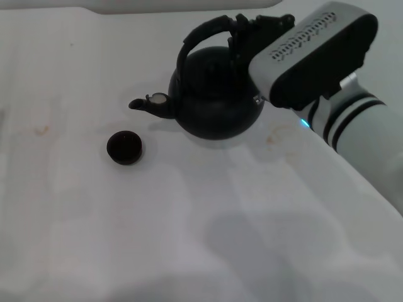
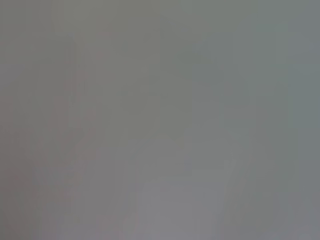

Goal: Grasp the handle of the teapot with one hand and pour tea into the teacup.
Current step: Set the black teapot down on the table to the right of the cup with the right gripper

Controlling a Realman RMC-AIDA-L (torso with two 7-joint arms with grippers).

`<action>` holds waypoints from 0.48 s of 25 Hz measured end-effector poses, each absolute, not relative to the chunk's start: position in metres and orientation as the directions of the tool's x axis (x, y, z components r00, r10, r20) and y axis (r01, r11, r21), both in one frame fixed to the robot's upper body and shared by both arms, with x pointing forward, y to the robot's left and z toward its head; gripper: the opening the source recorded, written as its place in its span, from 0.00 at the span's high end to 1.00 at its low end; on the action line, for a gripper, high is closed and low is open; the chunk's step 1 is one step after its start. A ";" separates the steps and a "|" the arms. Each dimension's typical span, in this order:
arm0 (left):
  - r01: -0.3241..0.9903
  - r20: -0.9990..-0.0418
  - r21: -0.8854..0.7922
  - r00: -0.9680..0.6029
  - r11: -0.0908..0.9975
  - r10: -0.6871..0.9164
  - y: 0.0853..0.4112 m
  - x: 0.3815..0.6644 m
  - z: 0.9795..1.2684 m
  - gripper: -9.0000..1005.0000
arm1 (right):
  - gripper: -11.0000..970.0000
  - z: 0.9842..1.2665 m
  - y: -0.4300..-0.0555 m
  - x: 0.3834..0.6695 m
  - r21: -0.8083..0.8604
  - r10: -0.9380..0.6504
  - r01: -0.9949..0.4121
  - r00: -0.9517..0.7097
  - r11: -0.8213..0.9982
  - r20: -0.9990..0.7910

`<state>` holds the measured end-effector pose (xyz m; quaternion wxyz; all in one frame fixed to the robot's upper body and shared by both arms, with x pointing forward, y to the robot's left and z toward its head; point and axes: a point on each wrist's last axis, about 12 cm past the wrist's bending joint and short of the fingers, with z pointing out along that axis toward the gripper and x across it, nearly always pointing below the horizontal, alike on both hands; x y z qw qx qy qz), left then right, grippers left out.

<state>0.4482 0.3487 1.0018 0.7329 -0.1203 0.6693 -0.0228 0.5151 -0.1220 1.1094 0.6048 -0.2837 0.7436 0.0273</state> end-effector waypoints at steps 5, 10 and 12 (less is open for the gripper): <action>-0.130 -0.975 -0.206 0.105 0.970 -0.194 0.349 0.448 1.002 0.14 | 0.85 1.100 -0.133 0.507 -0.188 -0.290 -0.414 -0.199 0.891 -0.936; -0.131 -0.975 -0.207 0.106 0.970 -0.194 0.349 0.448 1.002 0.14 | 0.83 1.092 -0.152 0.505 -0.123 -0.221 -0.343 -0.263 0.931 -0.939; -0.131 -0.975 -0.206 0.107 0.970 -0.193 0.349 0.449 1.002 0.14 | 0.83 1.090 -0.157 0.504 -0.115 -0.209 -0.323 -0.275 0.939 -0.938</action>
